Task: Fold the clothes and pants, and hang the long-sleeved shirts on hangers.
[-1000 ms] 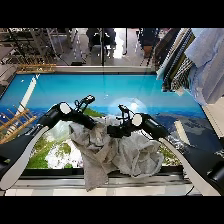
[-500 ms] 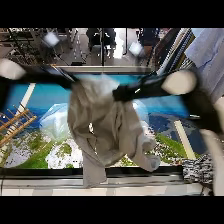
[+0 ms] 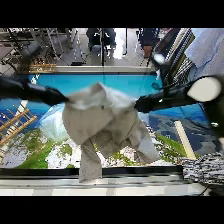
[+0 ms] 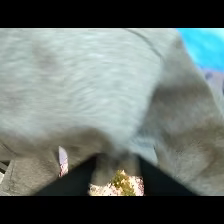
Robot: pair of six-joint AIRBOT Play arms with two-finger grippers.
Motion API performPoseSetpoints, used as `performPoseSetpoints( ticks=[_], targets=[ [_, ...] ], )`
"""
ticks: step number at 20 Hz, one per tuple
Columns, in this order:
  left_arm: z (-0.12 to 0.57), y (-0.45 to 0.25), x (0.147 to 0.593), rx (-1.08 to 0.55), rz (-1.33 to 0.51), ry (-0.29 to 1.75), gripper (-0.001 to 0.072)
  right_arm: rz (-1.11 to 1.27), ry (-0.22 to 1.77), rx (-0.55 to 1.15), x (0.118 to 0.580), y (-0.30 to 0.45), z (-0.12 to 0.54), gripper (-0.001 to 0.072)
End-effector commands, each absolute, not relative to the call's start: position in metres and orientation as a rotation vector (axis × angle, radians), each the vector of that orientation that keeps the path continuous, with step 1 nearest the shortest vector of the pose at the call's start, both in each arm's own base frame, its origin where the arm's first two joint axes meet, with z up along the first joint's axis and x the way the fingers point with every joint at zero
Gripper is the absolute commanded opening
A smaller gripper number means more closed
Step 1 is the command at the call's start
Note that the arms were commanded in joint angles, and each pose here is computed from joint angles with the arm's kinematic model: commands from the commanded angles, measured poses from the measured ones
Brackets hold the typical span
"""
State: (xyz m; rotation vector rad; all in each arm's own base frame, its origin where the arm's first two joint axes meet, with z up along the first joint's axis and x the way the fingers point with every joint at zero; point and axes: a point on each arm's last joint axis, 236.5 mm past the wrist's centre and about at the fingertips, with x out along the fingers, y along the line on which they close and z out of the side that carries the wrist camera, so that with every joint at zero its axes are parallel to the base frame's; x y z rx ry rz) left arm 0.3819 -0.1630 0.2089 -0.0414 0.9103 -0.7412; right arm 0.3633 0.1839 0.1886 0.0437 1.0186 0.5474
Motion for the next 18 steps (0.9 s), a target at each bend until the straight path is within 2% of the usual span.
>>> performPoseSetpoints(
  ticks=[1, 2, 3, 5, 7, 10, 13, 18],
  targets=[
    [0.112, -0.179, 0.367, -0.118, -0.734, 1.095, 0.0021, 0.559, 1.201, 0.217, 0.372, 0.173, 0.091, 0.0554],
    [0.092, -0.187, 0.362, -0.107, -0.752, 1.129, 0.0021, 0.6, 1.241, 0.199, 0.365, 0.177, 0.076, 0.0552],
    [0.074, -0.195, 0.355, -0.098, -0.775, 1.176, 0.0022, 0.67, 1.256, 0.151, 0.356, 0.189, 0.068, 0.0504],
    [0.054, -0.208, 0.35, -0.085, -0.805, 1.233, 0.0022, 0.771, 1.211, 0.034, 0.345, 0.222, 0.066, 0.0509],
    [0.042, -0.216, 0.346, -0.078, -0.822, 1.268, 0.0022, 0.794, 1.066, -0.069, 0.354, 0.263, 0.071, 0.0581],
    [0.045, -0.217, 0.338, -0.069, -0.84, 1.284, 0.0022, 0.808, 0.786, -0.194, 0.377, 0.322, 0.088, 0.0595],
    [0.066, -0.201, 0.333, -0.075, -0.829, 1.26, 0.0022, 0.86, 0.783, -0.225, 0.371, 0.357, 0.071, 0.06],
    [0.113, -0.172, 0.332, -0.075, -0.778, 1.129, 0.0022, 0.922, 0.85, -0.082, 0.358, 0.381, 0.061, 0.0597]
  ],
)
